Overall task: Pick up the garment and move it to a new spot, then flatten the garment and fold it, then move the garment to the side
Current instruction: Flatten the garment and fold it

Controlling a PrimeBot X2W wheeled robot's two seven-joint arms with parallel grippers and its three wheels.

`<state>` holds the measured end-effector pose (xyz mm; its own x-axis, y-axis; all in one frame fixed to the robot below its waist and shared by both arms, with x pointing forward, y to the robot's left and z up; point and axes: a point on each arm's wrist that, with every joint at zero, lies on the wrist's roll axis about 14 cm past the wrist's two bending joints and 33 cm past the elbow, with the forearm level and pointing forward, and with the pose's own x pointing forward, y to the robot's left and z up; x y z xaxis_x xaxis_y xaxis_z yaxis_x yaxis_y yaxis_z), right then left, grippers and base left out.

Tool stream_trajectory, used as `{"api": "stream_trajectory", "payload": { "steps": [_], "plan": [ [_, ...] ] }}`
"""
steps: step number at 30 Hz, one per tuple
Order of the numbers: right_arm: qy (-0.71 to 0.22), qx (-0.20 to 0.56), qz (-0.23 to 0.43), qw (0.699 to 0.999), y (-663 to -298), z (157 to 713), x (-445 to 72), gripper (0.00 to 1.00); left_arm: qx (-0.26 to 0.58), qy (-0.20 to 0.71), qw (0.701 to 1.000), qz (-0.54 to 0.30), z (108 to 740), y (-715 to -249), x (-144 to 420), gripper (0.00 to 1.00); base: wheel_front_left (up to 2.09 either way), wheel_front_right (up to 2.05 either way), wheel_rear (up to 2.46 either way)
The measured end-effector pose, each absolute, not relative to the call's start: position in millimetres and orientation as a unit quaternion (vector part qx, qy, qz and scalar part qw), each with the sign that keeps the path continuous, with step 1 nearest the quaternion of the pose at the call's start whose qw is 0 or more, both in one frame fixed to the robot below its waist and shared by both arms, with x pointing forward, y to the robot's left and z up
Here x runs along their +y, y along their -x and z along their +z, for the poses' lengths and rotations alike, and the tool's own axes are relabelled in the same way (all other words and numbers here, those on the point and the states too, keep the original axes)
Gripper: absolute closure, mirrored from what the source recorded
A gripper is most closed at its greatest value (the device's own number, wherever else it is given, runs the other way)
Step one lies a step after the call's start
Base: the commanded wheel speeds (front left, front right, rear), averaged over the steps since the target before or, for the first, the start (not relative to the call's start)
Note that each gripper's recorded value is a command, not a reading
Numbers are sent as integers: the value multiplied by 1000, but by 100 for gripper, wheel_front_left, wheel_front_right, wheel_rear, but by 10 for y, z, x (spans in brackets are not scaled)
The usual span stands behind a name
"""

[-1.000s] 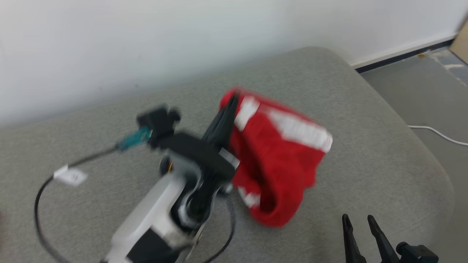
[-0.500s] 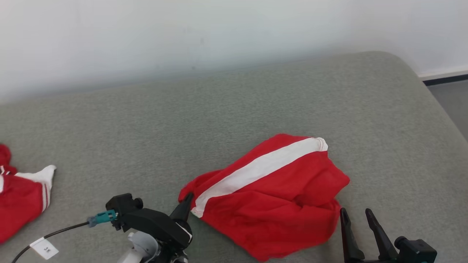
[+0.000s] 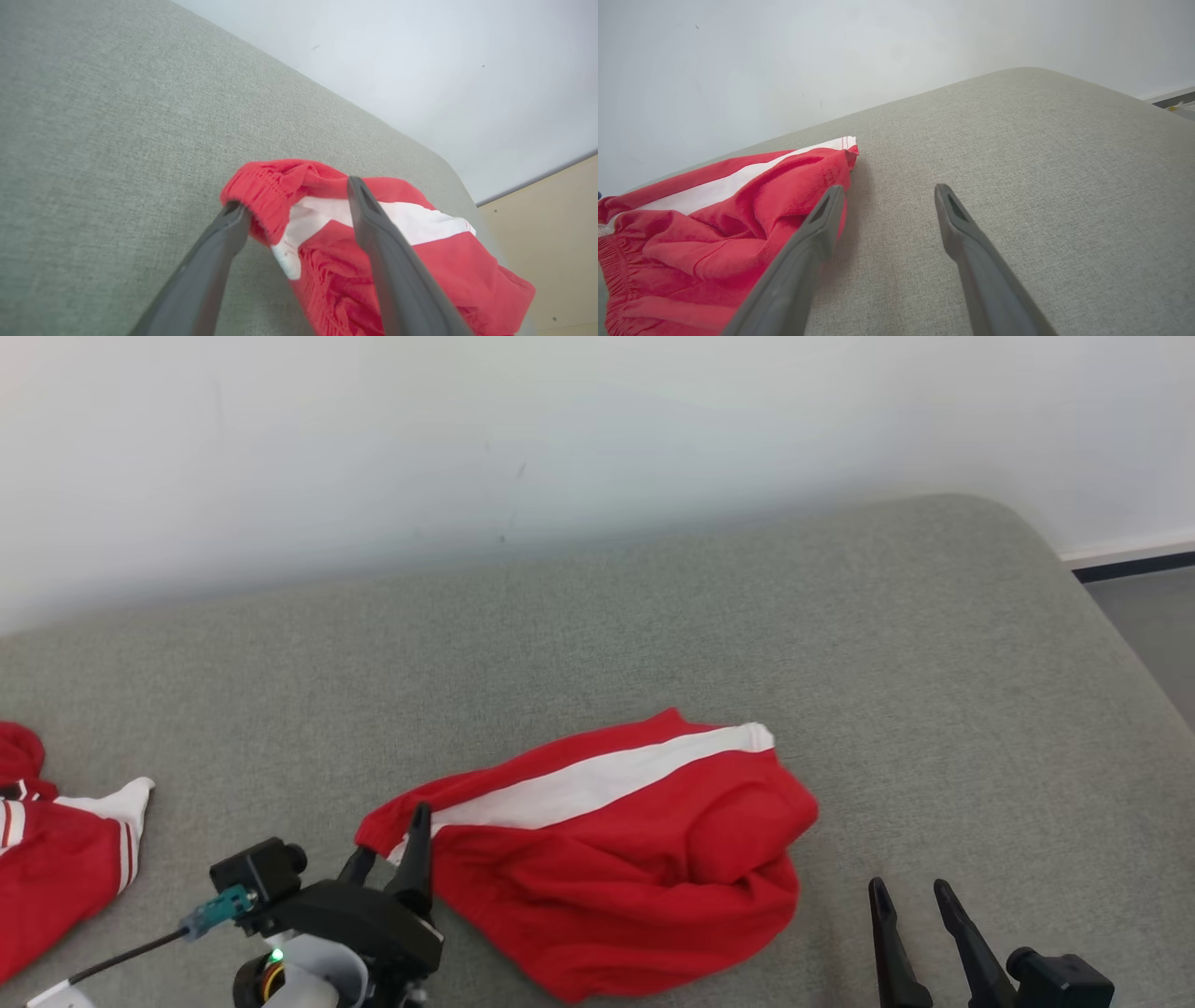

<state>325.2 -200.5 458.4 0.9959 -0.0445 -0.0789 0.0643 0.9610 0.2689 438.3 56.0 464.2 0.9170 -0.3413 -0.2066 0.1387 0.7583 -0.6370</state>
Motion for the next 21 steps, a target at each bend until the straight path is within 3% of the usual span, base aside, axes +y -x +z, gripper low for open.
{"api": "stream_trajectory", "payload": {
  "steps": [14, 21],
  "plan": [
    [-136, 18, -30, 990, -3155, 4699, -2046, 0, 142, 279, 945, -91, 4469, -3955, 927, 0, 0, 0, 0],
    [-137, 8, -16, 990, -3213, 4759, -1978, 0, 32, 221, 972, -73, 4938, -3908, 1272, 0, 0, 0, 0]
  ]
}}
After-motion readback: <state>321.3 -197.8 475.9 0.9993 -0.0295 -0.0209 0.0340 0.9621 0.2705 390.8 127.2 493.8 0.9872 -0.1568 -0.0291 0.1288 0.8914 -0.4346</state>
